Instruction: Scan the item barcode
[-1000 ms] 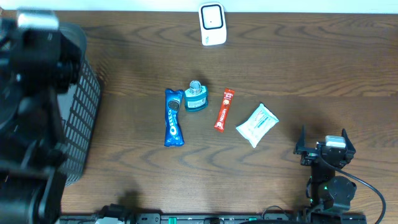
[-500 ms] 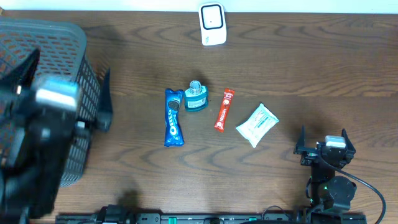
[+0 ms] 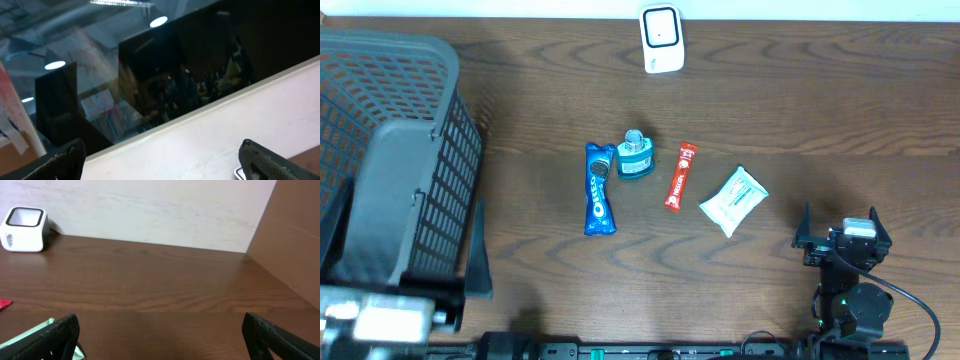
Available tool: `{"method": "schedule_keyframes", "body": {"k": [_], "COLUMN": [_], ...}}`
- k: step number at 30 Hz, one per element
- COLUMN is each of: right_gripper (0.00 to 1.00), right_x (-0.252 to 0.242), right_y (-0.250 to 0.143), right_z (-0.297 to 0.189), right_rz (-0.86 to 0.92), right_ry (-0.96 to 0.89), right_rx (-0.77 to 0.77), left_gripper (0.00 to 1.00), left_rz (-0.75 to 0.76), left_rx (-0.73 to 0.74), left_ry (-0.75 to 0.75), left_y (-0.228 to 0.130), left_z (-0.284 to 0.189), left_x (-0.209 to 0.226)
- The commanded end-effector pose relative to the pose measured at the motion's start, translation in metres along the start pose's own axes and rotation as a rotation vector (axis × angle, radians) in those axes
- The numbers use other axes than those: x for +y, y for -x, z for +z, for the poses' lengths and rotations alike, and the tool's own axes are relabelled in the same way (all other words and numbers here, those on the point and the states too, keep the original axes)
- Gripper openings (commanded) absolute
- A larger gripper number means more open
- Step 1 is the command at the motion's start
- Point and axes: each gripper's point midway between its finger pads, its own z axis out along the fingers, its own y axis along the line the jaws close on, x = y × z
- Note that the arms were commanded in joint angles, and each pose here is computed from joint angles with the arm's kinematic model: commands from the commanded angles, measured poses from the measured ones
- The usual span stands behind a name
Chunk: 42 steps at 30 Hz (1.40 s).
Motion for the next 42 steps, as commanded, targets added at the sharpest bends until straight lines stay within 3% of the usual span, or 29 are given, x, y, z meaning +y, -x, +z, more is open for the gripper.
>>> {"method": "schedule_keyframes", "body": {"k": [1,9,19,25,42], "right_gripper": [0.99,0.99,0.99,0.99,0.99], "right_x": [0.001,0.001,0.001,0.001,0.001], "right_y": [0.0,0.0,0.0,0.0,0.0], "right_z": [0.0,0.0,0.0,0.0,0.0], "right_rz": [0.006,0.006,0.006,0.006,0.006], "right_ry": [0.003,0.004,0.004,0.003,0.003], "right_rx": [-0.002,-0.002,-0.002,-0.002,-0.002], "left_gripper": [0.98,0.98,0.98,0.98,0.98], "left_rz": [0.002,0.029,0.049,0.053,0.026], "left_rx": [-0.062,-0.185,-0.271,-0.354,-0.415], "left_ry": [0.017,0.068,0.134,0.25,0.27], "left_y": [0.017,0.044,0.052,0.058,0.043], "left_z": [-0.022,-0.072,-0.11,-0.143,-0.111], "left_x": [0.001,0.001,0.002,0.012,0.013]}}
